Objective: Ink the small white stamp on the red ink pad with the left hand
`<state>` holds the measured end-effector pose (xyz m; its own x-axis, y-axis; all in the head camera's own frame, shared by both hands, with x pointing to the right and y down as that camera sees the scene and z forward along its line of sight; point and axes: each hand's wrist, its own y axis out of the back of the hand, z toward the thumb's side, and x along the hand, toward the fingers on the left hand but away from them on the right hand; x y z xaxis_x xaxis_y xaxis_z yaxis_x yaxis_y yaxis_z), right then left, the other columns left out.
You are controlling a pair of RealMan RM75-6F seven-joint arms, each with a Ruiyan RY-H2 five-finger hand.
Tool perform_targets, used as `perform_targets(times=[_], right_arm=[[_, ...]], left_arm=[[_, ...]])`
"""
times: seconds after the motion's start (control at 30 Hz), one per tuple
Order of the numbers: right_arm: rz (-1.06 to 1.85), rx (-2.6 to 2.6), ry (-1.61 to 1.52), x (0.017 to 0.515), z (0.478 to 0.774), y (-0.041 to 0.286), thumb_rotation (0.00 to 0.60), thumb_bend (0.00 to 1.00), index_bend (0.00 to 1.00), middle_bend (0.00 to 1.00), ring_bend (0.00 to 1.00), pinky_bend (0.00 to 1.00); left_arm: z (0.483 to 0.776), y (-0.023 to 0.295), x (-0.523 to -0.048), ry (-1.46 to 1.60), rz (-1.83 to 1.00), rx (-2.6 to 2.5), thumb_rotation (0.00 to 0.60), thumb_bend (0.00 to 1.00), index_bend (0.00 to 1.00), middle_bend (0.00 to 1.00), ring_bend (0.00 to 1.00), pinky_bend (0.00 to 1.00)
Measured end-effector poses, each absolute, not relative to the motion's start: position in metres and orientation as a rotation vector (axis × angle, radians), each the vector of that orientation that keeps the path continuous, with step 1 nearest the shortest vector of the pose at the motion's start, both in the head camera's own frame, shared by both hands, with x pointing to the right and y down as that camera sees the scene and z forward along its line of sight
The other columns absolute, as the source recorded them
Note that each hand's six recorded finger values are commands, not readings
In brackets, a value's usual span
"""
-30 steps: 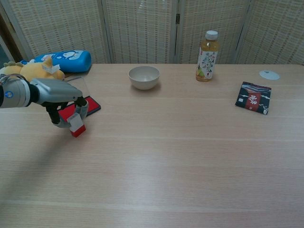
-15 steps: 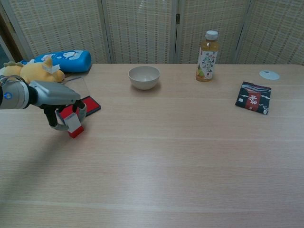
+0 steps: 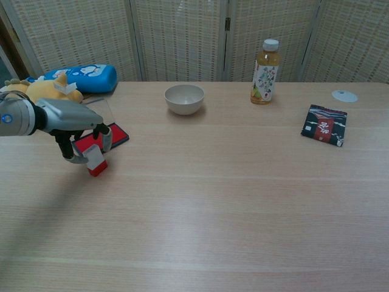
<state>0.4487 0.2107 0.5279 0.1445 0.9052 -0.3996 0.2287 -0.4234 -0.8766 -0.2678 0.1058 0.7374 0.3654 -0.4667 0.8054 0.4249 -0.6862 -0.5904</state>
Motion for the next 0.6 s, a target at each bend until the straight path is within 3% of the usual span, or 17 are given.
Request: perform_targets(times=[0.37, 0.6], right_arm=[[1.299, -1.765, -1.084, 0.447, 0.526, 0.213, 0.6, 0.21, 0.0, 0.0, 0.0, 0.0], [1.289, -1.774, -1.057, 0.442, 0.527, 0.217, 0.6, 0.21, 0.0, 0.0, 0.0, 0.0]], left_arm=[[0.706, 0.105, -0.265, 0.077, -1.398, -1.813, 0.6, 0.33, 0.25, 0.22, 0.2, 0.42], [0.658, 0.112, -0.272, 0.178, -1.393, -1.754, 0.6, 0.33, 0.16, 0.1, 0.05, 0.22]])
